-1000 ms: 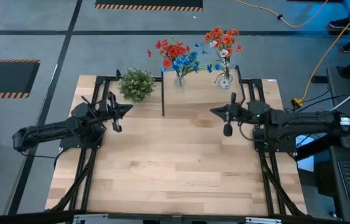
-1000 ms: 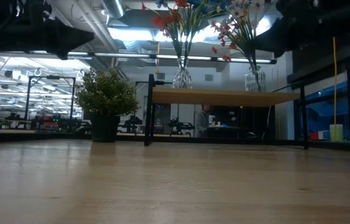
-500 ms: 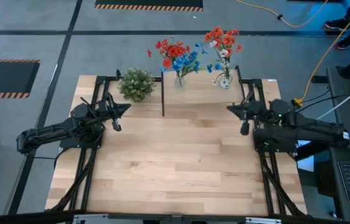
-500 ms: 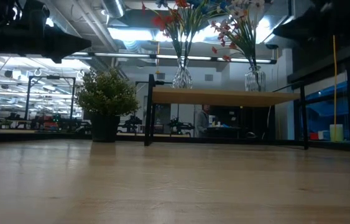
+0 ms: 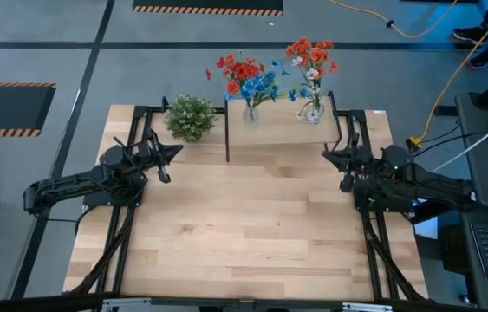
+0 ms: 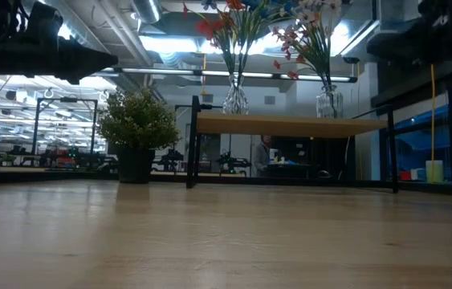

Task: Pick and place flowers into a vace then onto a shelf
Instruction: Return to Home Position

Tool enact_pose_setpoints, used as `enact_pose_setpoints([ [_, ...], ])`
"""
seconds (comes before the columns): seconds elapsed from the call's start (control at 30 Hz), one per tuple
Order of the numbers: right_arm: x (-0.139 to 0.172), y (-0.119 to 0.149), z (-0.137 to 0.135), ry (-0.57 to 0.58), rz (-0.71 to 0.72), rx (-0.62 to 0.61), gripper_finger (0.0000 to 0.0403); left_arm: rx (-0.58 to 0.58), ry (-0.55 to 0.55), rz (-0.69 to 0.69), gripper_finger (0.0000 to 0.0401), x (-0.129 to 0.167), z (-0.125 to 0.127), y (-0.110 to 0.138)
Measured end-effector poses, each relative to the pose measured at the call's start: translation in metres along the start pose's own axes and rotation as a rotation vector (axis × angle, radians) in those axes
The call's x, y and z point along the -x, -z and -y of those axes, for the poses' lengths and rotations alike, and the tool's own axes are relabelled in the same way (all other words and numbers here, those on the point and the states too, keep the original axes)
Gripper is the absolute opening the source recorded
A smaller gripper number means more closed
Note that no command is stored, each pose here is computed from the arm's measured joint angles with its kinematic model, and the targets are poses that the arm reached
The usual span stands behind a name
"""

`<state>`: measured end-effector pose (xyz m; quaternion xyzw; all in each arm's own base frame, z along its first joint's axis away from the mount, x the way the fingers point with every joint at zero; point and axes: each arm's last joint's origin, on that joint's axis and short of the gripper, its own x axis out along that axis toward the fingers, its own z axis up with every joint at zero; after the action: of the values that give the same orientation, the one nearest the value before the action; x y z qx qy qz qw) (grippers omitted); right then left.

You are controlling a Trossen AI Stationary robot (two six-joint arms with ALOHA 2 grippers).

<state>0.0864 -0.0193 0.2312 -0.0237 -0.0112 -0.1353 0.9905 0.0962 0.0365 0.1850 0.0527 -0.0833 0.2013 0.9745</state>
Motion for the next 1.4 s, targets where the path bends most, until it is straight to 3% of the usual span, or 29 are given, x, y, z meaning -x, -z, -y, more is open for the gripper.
enact_pose_setpoints([
  [0.2, 0.002, 0.023, -0.001, -0.005, 0.007, -0.065, 0.0007, 0.001, -0.01, -0.009, 0.0002, 0.0, 0.0, 0.001],
  [0.47, -0.002, 0.04, -0.005, -0.103, 0.068, -0.02, 0.0007, 0.005, -0.01, -0.018, 0.0003, 0.0, 0.0, 0.002],
  [1.07, -0.006, 0.054, -0.008, -0.157, 0.1, -0.03, 0.0007, 0.065, 0.002, -0.021, 0.0005, 0.0, 0.0, 0.002],
  [1.4, -0.007, 0.058, -0.008, -0.158, 0.062, -0.044, 0.0007, 0.081, 0.005, -0.091, 0.0003, 0.0, 0.001, 0.009],
])
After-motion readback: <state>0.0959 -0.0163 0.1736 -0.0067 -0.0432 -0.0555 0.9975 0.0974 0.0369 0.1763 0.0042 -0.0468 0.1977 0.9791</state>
